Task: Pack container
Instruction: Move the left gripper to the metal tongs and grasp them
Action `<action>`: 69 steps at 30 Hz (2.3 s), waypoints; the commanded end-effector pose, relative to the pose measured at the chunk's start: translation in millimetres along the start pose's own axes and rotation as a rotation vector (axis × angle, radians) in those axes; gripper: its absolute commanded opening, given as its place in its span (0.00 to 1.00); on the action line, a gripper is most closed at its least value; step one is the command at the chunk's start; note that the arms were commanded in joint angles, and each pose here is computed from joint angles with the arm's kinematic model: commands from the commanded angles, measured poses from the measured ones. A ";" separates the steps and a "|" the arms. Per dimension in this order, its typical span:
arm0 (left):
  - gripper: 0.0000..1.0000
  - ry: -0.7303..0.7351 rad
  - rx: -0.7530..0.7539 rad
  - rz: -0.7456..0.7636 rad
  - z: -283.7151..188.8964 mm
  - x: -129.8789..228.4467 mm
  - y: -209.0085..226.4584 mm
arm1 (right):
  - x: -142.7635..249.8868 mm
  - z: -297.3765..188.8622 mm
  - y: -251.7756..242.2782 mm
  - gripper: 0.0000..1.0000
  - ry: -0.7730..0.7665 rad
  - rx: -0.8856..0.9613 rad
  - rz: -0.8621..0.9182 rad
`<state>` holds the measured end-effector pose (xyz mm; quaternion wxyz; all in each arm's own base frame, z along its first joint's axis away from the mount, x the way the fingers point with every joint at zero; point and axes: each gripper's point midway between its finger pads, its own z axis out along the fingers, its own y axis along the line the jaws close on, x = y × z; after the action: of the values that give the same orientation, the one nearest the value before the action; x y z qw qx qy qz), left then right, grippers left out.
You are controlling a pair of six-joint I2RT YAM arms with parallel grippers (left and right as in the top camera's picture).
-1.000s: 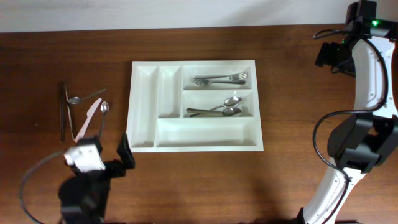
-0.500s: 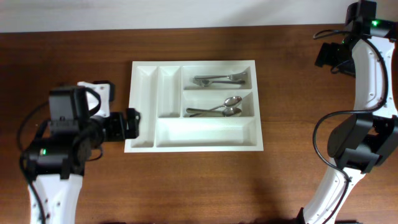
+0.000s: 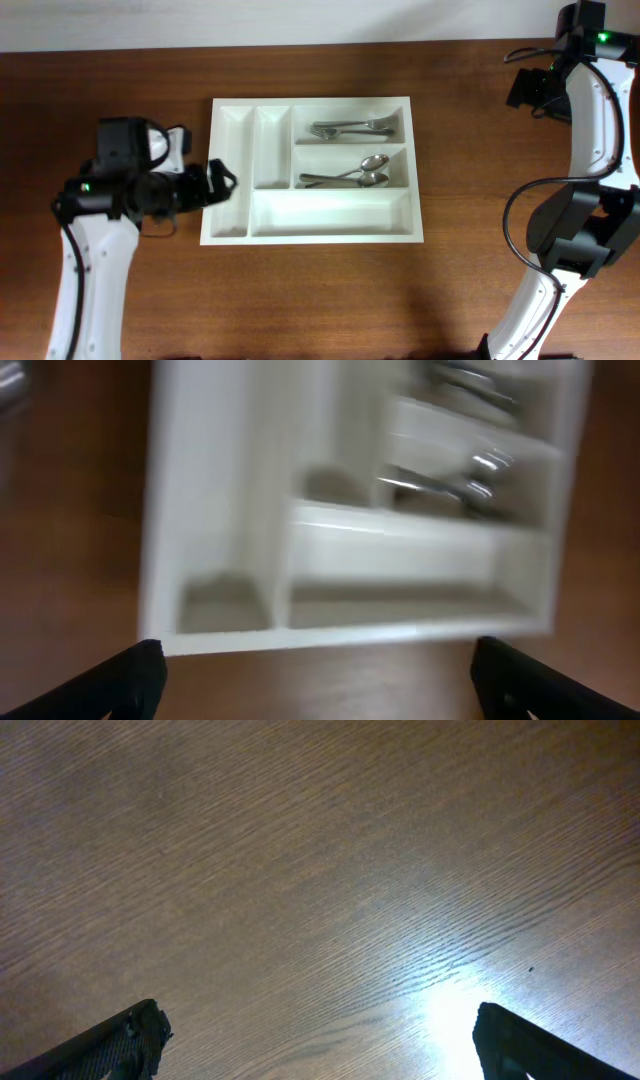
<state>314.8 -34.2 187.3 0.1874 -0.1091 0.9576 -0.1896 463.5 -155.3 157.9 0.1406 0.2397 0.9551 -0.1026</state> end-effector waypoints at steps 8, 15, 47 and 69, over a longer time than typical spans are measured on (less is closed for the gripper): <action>0.99 -0.195 -0.523 -0.411 -16.3 -49.7 173.6 | -0.9 0.9 -1.1 0.99 -0.003 0.015 -0.003; 1.00 -0.282 -0.807 -0.085 -33.7 -98.9 229.8 | -0.9 0.9 -1.1 0.99 -0.003 0.015 -0.002; 0.92 -0.040 -0.605 -0.103 106.8 -71.7 294.2 | -0.9 0.9 -1.1 0.99 -0.003 0.015 -0.003; 0.02 0.036 -0.397 -0.136 136.2 -52.3 266.0 | -0.9 0.9 -1.1 0.99 -0.003 0.015 -0.002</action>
<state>393.0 189.2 0.8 0.1683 -0.2060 0.9639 0.0122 463.4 -155.3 157.7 0.1402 0.2395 0.9552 -0.1029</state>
